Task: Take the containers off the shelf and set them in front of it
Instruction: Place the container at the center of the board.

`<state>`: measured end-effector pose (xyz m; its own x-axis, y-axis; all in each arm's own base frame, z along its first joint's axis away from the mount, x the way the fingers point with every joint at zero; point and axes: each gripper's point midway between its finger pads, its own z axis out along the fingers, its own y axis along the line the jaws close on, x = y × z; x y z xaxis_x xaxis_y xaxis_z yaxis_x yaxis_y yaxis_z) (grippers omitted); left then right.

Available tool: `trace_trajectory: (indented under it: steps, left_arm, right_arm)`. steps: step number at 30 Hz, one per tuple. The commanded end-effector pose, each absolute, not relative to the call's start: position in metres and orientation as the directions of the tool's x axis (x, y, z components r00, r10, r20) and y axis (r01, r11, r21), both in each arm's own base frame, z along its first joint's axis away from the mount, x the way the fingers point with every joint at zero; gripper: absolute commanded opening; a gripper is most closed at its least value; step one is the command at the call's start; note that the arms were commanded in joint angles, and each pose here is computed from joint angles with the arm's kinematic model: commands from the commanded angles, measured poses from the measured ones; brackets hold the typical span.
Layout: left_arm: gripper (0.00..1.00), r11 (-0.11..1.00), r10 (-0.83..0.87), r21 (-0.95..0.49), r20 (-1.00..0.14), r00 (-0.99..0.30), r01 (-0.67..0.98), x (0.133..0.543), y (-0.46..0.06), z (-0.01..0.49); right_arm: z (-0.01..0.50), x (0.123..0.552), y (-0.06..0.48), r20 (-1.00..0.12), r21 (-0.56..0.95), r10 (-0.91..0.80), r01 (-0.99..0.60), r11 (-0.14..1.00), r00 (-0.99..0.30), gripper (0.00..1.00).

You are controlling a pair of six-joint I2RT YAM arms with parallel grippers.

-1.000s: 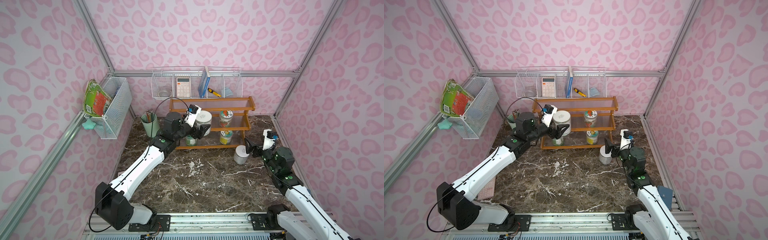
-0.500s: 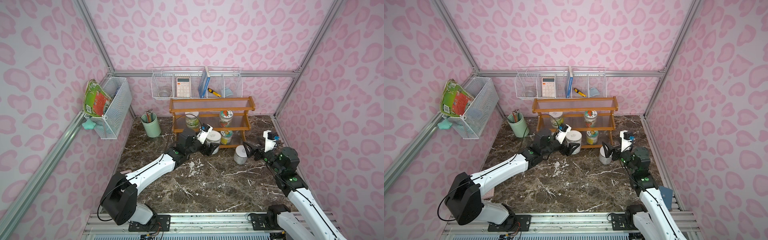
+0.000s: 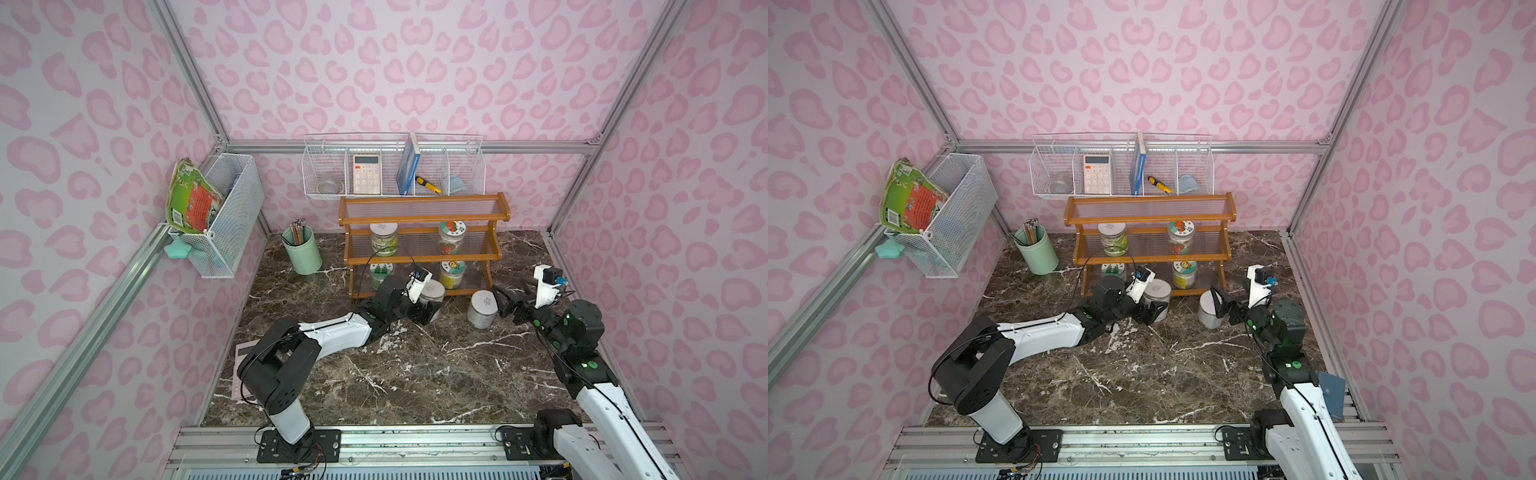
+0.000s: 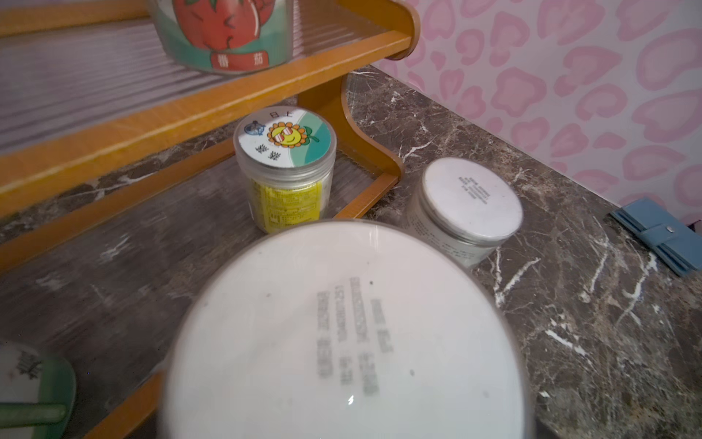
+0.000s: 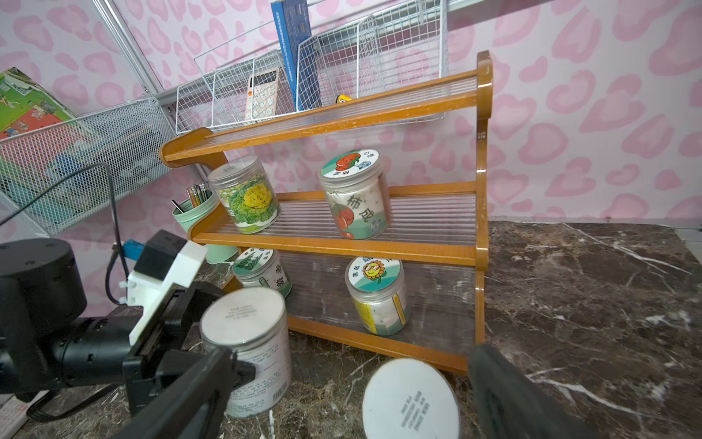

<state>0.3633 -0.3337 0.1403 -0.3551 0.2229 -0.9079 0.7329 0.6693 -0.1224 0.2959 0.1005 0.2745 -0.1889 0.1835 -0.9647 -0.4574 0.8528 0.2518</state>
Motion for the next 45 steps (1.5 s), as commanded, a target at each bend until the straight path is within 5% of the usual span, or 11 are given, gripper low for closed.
trace_trajectory:
  steps: [1,28,45]
  left_arm:
    - [0.72,0.704,0.142,-0.110,-0.946,-0.291,0.702,0.379,-0.334,0.155]
    - [0.73,0.741,0.145,-0.058,-0.959,-0.243,0.669,0.406,-0.342,0.113]
    - [0.85,0.751,0.152,-0.069,-0.950,-0.274,0.656,0.406,-0.339,0.098]
  right_arm:
    - [0.283,0.297,0.102,-0.968,0.249,0.197,-0.474,0.845,-0.157,0.99]
    - [0.283,0.298,0.101,-0.970,0.242,0.202,-0.470,0.849,-0.135,0.99]
    - [0.283,0.300,0.100,-0.971,0.240,0.201,-0.469,0.850,-0.133,0.99]
